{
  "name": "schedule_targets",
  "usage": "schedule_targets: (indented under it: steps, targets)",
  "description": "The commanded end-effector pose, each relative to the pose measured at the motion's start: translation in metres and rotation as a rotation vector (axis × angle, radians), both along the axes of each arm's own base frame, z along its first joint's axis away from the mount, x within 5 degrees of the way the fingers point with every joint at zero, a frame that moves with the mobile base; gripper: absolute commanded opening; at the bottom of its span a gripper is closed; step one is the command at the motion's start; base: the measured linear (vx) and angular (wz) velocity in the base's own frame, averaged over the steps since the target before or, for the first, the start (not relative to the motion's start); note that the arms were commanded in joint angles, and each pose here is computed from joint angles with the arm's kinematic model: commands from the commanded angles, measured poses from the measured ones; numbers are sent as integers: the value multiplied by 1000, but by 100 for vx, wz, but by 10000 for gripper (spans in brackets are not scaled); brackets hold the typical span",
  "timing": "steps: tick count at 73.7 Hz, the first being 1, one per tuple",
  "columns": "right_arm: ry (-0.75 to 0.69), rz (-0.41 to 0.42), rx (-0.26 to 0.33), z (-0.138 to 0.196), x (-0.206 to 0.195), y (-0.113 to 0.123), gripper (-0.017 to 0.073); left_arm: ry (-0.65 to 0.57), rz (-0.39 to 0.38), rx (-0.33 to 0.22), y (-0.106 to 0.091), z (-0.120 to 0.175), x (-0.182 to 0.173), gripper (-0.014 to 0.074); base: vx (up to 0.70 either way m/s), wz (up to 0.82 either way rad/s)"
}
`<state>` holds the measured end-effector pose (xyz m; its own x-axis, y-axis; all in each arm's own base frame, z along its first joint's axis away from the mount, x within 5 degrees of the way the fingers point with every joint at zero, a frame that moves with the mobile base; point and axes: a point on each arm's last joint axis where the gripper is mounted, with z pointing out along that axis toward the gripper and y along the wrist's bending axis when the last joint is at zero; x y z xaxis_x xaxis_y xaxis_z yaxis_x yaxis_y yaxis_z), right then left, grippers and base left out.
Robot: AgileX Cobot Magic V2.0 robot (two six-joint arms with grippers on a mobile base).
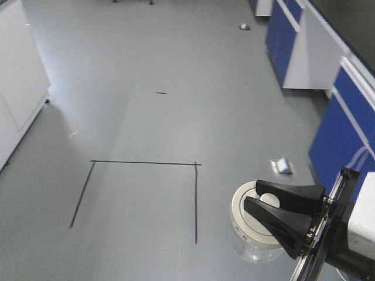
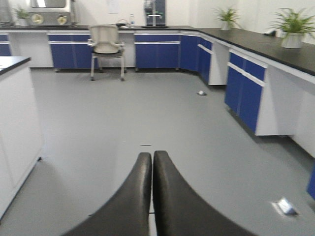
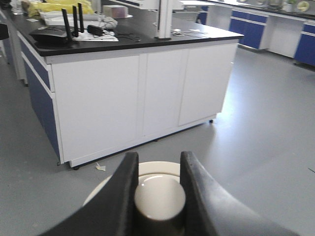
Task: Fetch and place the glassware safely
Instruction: 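Drive the base to the black lab bench holding the jar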
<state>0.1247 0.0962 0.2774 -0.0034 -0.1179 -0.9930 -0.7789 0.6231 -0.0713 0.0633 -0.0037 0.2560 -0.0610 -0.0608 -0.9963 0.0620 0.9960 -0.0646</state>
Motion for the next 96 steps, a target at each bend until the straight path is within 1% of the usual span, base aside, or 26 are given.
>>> schedule_targets:
  steps: [1, 16, 39, 71, 96]
  targets:
    - [-43, 26, 67, 15, -1, 2, -1, -84, -10, -15, -1, 15, 0, -7, 26, 44]
    - [-43, 26, 67, 15, -1, 2, -1, -84, -10, -15, -1, 15, 0, -7, 32, 26]
    - [-43, 26, 67, 15, -1, 2, -1, -84, -10, -15, -1, 15, 0, -7, 48, -10]
    - [-43, 27, 68, 15, -1, 2, -1, -84, -10, -15, -1, 15, 0, -7, 61, -19]
    - [-43, 26, 67, 15, -1, 2, -1, -84, -10, -15, -1, 15, 0, -7, 70, 10]
